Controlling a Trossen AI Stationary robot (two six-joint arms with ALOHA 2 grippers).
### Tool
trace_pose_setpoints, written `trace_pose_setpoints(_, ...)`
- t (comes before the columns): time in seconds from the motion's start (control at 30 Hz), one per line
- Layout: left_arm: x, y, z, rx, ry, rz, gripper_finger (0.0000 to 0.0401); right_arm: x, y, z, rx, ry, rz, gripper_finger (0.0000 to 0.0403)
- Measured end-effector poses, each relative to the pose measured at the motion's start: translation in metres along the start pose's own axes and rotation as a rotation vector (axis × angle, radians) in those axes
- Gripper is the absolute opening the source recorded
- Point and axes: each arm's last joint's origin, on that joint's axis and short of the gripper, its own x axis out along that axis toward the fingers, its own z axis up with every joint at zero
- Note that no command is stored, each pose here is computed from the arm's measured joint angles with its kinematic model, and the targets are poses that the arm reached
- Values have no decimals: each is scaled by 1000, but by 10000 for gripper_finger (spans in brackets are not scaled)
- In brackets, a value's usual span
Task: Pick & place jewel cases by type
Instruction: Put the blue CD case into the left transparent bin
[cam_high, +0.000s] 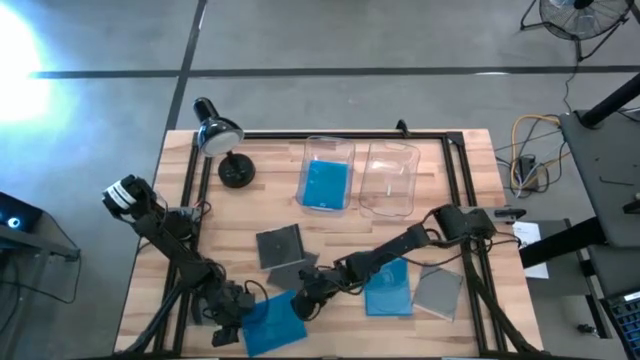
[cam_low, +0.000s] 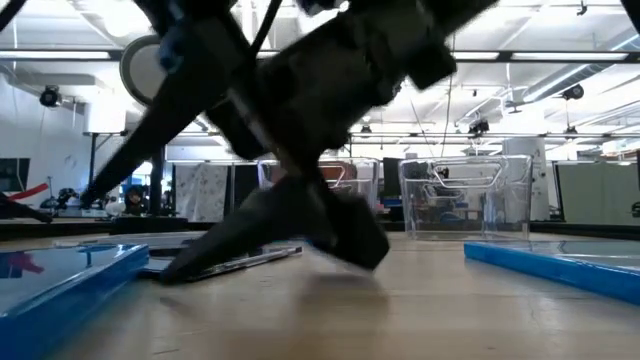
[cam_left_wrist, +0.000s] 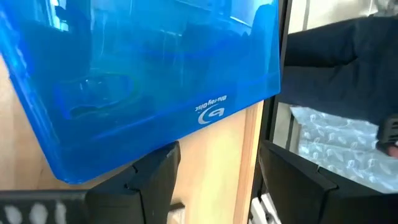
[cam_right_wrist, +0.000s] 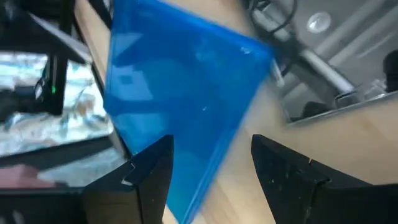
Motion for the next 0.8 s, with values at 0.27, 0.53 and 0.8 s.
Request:
trace_pose_setpoints(0.27,6,6,7,-65,-26,8,213,12,-6,-4,85,95,28,210)
trace_pose_setpoints(0.53,6,7,8,-81,-35,7,213,-3,10,4,-57,84,96,210)
trace_pose_setpoints(0.8,6,7,8,-75,-20,-5,213,-34,33,16,-206,-15,56,210)
